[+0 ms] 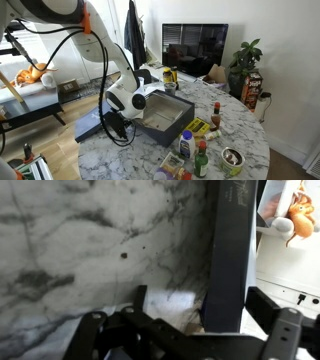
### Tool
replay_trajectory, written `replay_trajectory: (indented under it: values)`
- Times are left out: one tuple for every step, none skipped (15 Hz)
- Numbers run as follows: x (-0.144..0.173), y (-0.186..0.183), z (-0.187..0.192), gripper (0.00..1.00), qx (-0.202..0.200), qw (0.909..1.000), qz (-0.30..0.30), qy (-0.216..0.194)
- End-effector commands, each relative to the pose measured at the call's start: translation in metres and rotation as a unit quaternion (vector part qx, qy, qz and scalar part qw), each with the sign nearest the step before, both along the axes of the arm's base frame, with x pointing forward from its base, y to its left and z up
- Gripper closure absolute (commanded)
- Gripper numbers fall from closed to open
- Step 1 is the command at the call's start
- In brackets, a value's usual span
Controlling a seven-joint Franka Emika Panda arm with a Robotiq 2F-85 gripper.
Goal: Pick up the clear storage container and put it in the blue box, pick up the blub box lid and cover the blue box
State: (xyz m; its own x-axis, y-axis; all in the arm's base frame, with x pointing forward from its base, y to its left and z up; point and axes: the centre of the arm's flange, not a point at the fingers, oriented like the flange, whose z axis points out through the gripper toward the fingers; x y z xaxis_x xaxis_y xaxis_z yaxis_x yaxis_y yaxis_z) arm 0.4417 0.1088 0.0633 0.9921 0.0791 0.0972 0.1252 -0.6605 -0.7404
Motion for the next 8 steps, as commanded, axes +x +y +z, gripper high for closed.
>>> replay_trajectory:
  values:
    - [0.001, 0.020, -0.024, 0.00, 0.009, 0.9997, 0.007, 0.022]
    - [0.001, 0.024, -0.025, 0.00, 0.009, 0.9996, 0.009, 0.024]
    - [0.002, 0.029, -0.025, 0.00, 0.013, 0.9995, 0.013, 0.024]
    - [0.002, 0.033, -0.025, 0.00, 0.015, 0.9994, 0.016, 0.025]
    - [0.004, 0.038, -0.025, 0.00, 0.017, 0.9994, 0.016, 0.024]
    - [0.004, 0.041, -0.025, 0.06, 0.020, 0.9994, 0.016, 0.025]
    - [0.005, 0.044, -0.025, 0.19, 0.024, 0.9992, 0.019, 0.025]
    - [0.006, 0.045, -0.025, 0.30, 0.025, 0.9992, 0.018, 0.027]
